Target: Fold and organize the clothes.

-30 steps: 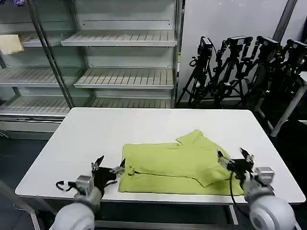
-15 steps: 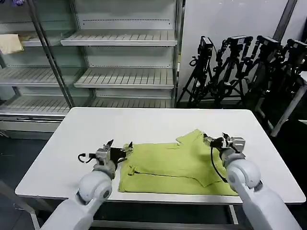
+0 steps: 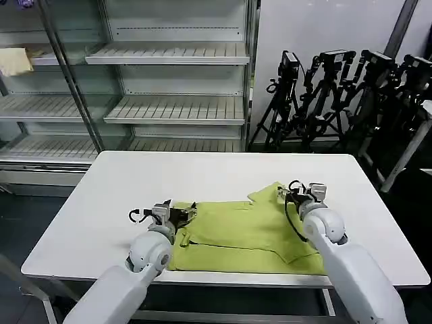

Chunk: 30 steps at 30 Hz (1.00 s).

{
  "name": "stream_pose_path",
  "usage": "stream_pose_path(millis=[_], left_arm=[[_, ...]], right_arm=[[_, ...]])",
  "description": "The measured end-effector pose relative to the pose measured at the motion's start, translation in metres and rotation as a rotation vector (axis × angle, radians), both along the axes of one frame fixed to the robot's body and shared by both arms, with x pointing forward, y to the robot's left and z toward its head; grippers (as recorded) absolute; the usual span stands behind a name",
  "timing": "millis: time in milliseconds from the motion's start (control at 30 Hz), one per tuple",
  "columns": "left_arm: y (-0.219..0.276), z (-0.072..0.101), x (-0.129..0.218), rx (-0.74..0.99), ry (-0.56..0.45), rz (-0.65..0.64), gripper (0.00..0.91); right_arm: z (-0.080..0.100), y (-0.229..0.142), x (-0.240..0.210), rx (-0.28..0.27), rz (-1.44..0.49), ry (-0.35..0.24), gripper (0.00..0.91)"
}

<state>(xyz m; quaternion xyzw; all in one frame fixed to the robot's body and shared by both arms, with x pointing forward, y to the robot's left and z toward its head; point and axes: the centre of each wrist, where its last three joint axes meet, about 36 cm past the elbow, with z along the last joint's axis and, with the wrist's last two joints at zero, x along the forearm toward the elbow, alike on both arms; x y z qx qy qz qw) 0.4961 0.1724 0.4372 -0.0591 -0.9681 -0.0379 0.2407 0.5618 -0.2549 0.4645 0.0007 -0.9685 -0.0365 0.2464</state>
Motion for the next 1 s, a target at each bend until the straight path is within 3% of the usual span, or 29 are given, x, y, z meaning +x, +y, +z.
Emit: stream_pose_path(millis=[100, 133, 167, 233, 300, 333, 367, 433, 1000], left_arm=[[0.0, -0.002, 0.0, -0.003, 0.008, 0.001, 0.907], [0.0, -0.002, 0.0, -0.003, 0.01, 0.001, 0.786], [0.0, -0.003, 0.0, -0.004, 0.012, 0.001, 0.322], [0.0, -0.004, 0.0, -0.005, 0.016, -0.001, 0.02], [-0.001, -0.005, -0.001, -0.008, 0.021, -0.002, 0.02], [-0.001, -0.005, -0.001, -0.009, 0.023, -0.002, 0.02], [-0.001, -0.006, -0.002, -0.01, 0.025, -0.002, 0.02], [-0.001, -0.007, -0.003, -0.013, 0.029, -0.003, 0.02], [0.001, -0.011, -0.011, -0.053, 0.058, -0.012, 0.02]], right_arm=[[-0.002, 0.004, 0.006, 0.01, 0.012, 0.009, 0.907], [-0.003, 0.004, 0.008, 0.011, 0.016, 0.012, 0.907], [-0.003, 0.005, 0.01, 0.013, 0.02, 0.014, 0.867], [-0.004, 0.006, 0.014, 0.015, 0.028, 0.017, 0.725], [-0.005, 0.007, 0.017, 0.018, 0.034, 0.021, 0.595], [-0.005, 0.007, 0.019, 0.02, 0.038, 0.022, 0.433], [-0.006, 0.007, 0.02, 0.021, 0.042, 0.024, 0.161], [-0.007, 0.007, 0.021, 0.023, 0.048, 0.027, 0.01], [-0.012, 0.005, 0.024, 0.058, 0.075, 0.038, 0.0]])
